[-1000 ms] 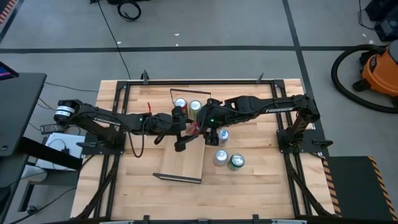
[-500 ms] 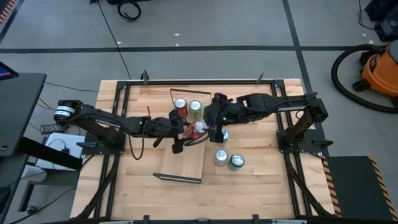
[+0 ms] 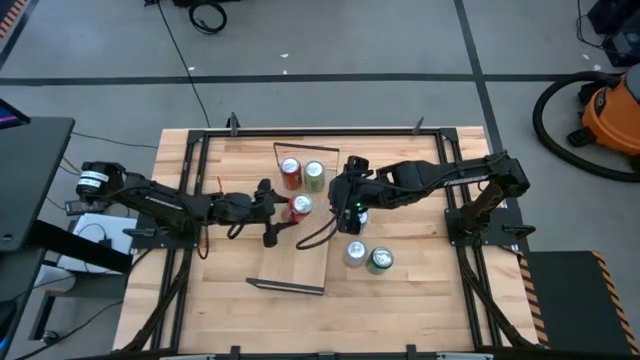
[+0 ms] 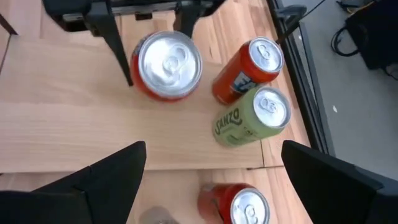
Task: Place canned beverage on shelf
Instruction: Put the orange soda can on the shelf
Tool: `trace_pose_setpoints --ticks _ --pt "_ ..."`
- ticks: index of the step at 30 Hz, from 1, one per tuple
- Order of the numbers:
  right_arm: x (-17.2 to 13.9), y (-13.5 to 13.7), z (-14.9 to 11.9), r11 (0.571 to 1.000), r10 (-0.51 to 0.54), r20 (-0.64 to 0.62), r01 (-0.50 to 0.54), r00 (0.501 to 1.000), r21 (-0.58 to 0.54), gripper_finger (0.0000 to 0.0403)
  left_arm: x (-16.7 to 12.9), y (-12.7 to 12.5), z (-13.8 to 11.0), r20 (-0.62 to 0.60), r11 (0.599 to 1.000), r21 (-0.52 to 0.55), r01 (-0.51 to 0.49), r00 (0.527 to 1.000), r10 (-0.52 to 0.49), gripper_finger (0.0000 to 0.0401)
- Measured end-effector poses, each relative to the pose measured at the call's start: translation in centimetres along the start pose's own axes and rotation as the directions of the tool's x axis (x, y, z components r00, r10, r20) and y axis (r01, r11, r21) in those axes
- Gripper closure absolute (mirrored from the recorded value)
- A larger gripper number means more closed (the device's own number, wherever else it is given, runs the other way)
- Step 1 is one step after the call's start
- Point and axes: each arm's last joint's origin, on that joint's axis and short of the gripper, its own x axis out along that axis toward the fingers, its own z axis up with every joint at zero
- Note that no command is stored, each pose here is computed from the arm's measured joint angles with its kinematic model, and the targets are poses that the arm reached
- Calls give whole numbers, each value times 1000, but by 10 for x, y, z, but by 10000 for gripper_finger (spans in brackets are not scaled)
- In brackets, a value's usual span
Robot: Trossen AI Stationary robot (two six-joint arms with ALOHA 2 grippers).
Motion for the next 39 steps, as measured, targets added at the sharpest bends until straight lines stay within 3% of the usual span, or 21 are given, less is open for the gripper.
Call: trace_pose_setpoints --ticks 7,13,27,39 --pt "2 -2 -18 999 -20 41 19 999 39 18 -13 10 -26 85 998 42 -39 996 36 108" --pt "1 -4 -40 997 0 119 -9 993 78 18 -29 27 -46 181 998 14 -61 982 57 108" --pt "-7 -10 -66 991 11 233 -41 973 126 18 -33 59 -57 203 989 15 148 968 -148 108" --pt "-3 -8 -66 994 14 246 -39 969 97 18 -30 57 -57 236 981 -32 192 955 -179 108"
